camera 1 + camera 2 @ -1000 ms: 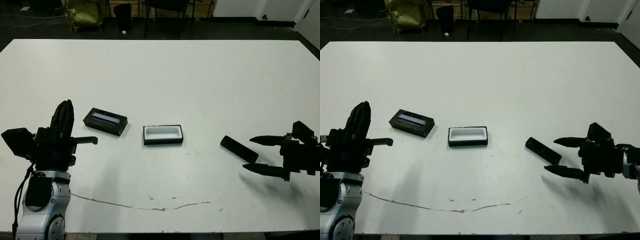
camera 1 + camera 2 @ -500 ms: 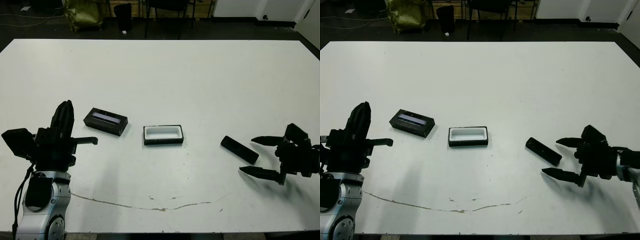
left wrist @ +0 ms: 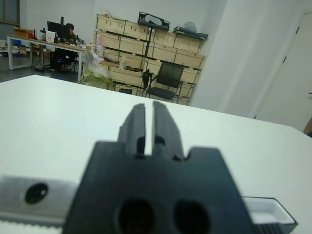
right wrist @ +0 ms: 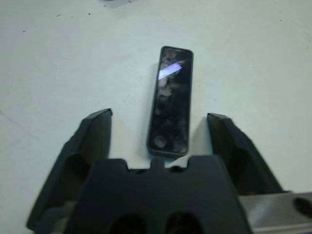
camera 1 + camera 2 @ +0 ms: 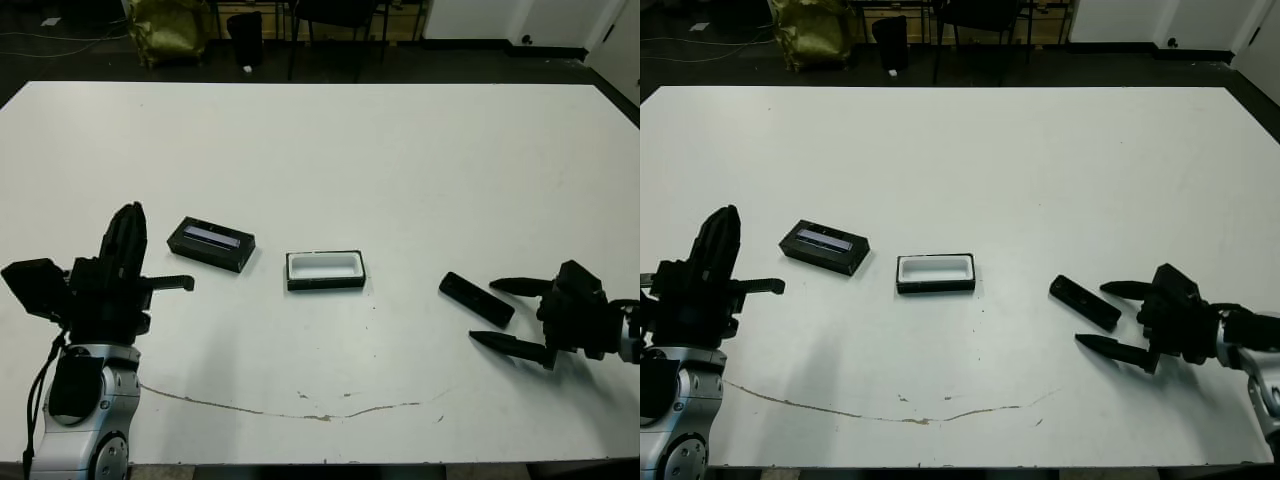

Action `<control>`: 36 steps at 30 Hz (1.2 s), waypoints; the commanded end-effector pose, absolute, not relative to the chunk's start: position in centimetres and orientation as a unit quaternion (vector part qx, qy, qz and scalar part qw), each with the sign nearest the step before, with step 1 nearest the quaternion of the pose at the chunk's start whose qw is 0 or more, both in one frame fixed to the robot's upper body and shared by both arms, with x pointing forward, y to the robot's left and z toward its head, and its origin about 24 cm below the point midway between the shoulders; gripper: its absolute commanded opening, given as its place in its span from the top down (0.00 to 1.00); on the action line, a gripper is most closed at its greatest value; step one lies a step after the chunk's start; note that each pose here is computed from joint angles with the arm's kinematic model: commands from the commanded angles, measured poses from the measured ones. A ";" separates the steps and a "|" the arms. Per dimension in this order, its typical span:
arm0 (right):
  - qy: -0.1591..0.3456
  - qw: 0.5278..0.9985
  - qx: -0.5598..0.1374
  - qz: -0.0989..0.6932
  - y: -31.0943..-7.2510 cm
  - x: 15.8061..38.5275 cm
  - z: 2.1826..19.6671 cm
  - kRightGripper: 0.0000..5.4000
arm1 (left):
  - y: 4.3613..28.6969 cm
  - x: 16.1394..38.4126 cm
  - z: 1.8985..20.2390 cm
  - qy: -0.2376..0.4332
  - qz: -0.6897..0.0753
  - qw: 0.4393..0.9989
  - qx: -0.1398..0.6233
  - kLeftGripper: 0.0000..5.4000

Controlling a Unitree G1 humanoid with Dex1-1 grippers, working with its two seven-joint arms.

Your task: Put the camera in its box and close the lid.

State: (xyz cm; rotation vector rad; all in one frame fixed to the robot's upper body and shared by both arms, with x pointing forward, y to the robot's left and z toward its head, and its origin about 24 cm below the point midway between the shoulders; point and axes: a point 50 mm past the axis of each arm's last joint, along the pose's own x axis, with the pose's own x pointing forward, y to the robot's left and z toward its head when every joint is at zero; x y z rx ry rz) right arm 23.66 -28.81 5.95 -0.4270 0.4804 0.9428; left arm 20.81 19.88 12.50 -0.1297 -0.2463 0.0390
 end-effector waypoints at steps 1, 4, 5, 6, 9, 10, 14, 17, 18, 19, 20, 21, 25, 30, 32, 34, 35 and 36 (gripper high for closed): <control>0.314 0.817 -0.207 0.437 -29.2 22.0 3.1 0.38 | 20.1 20.7 11.9 -0.105 0.024 0.992 -0.065 1.00; 0.325 0.805 -0.169 0.467 -29.1 22.0 3.3 0.38 | 20.1 20.7 11.9 -0.105 0.024 0.992 -0.065 1.00; 0.325 0.798 -0.171 0.478 -28.9 22.1 3.5 0.38 | 20.1 20.7 11.9 -0.105 0.024 0.992 -0.065 1.00; 0.325 0.793 -0.177 0.484 -28.8 22.1 3.7 0.38 | 20.1 20.7 11.9 -0.105 0.023 0.992 -0.065 1.00; 0.331 0.778 -0.198 0.496 -28.3 22.2 4.5 0.38 | 20.1 20.6 12.0 -0.105 0.024 0.992 -0.063 1.00; 0.337 0.771 -0.210 0.497 -28.1 22.3 4.9 0.38 | 20.1 20.6 12.0 -0.106 0.024 0.992 -0.062 1.00; 0.342 0.760 -0.219 0.507 -27.1 22.2 6.2 0.38 | 20.1 20.7 12.0 -0.106 0.023 0.992 -0.063 1.00; 0.339 0.756 -0.233 0.510 -27.1 22.2 6.5 0.38 | 20.0 20.6 12.0 -0.104 0.023 0.992 -0.060 1.00; 0.338 0.756 -0.235 0.509 -27.2 22.2 6.5 0.38 | 20.0 20.7 12.0 -0.104 0.023 0.993 -0.059 1.00; 0.336 0.758 -0.230 0.509 -27.2 22.1 6.4 0.38 | 20.0 20.7 12.0 -0.103 0.024 0.993 -0.060 1.00; 0.335 0.760 -0.226 0.509 -27.3 22.1 6.4 0.38 | 20.0 20.7 12.0 -0.103 0.024 0.993 -0.060 1.00; 0.335 0.762 -0.221 0.508 -27.3 22.1 6.3 0.38 | 20.0 20.7 12.0 -0.103 0.023 0.993 -0.061 1.00; 0.325 0.767 -0.189 0.520 -27.4 22.2 6.1 0.38 | 20.0 20.7 12.1 -0.107 0.022 0.992 -0.058 1.00; 0.330 0.773 -0.193 0.507 -27.4 22.2 6.2 0.51 | 20.0 20.8 12.1 -0.106 0.021 0.992 -0.061 1.00; 0.324 0.779 -0.177 0.506 -27.5 22.2 6.0 0.60 | 20.1 20.8 12.1 -0.107 0.020 0.992 -0.060 1.00; 0.321 0.788 -0.174 0.496 -27.6 22.2 5.7 0.68 | 20.1 20.8 12.1 -0.107 0.020 0.992 -0.059 1.00; 0.315 0.796 -0.159 0.491 -27.8 22.1 5.4 0.73 | 20.1 20.8 12.1 -0.107 0.020 0.992 -0.059 1.00; 0.308 0.803 -0.146 0.489 -28.0 22.1 5.1 0.77 | 20.1 20.8 12.1 -0.107 0.021 0.992 -0.059 1.00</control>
